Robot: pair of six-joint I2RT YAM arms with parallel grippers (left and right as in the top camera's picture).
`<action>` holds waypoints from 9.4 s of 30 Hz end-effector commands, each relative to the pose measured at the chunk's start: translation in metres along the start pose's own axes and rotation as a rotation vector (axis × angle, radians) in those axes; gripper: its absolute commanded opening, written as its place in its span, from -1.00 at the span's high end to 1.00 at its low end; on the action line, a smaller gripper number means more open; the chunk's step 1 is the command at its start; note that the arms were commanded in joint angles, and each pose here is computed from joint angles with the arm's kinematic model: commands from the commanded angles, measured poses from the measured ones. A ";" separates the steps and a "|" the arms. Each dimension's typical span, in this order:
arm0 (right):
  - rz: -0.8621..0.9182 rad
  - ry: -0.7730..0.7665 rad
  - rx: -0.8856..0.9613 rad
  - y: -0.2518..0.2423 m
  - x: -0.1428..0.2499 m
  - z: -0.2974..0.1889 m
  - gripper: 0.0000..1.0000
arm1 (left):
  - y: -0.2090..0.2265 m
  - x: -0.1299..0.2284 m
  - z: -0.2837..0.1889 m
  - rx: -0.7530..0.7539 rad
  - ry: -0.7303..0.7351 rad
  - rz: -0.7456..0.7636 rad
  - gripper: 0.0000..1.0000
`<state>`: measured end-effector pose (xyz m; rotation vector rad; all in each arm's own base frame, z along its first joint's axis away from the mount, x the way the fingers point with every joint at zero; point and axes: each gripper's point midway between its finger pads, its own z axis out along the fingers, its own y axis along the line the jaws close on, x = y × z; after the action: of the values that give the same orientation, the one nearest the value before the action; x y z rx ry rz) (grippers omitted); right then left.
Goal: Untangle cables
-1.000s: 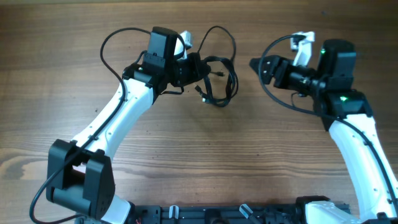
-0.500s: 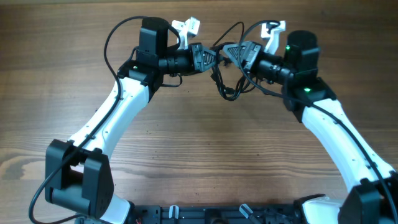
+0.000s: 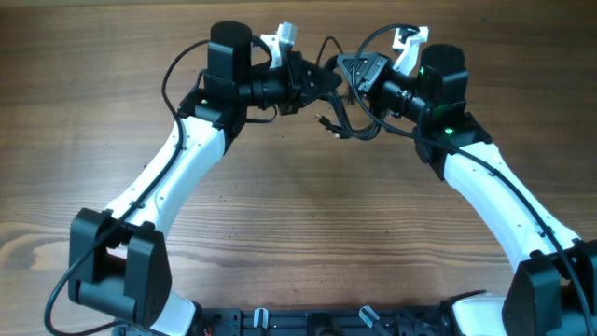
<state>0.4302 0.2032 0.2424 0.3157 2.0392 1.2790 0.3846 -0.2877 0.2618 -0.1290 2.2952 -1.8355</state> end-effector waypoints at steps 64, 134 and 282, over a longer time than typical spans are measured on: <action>0.020 -0.040 -0.229 -0.042 -0.095 -0.064 0.91 | 0.048 0.066 0.031 -0.255 0.123 0.035 0.92; 0.288 -0.302 0.361 -0.212 -0.133 -0.173 0.91 | 0.145 0.018 -0.056 -0.821 -0.232 -0.085 0.92; -0.390 0.911 0.535 -0.154 0.082 -0.098 -0.54 | 0.200 -0.063 -0.112 -0.864 -0.240 -0.137 -0.36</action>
<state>0.3511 0.0782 0.1253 -0.2698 2.9996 0.5991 0.4326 -0.1301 0.1018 -0.5477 2.7479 -0.6777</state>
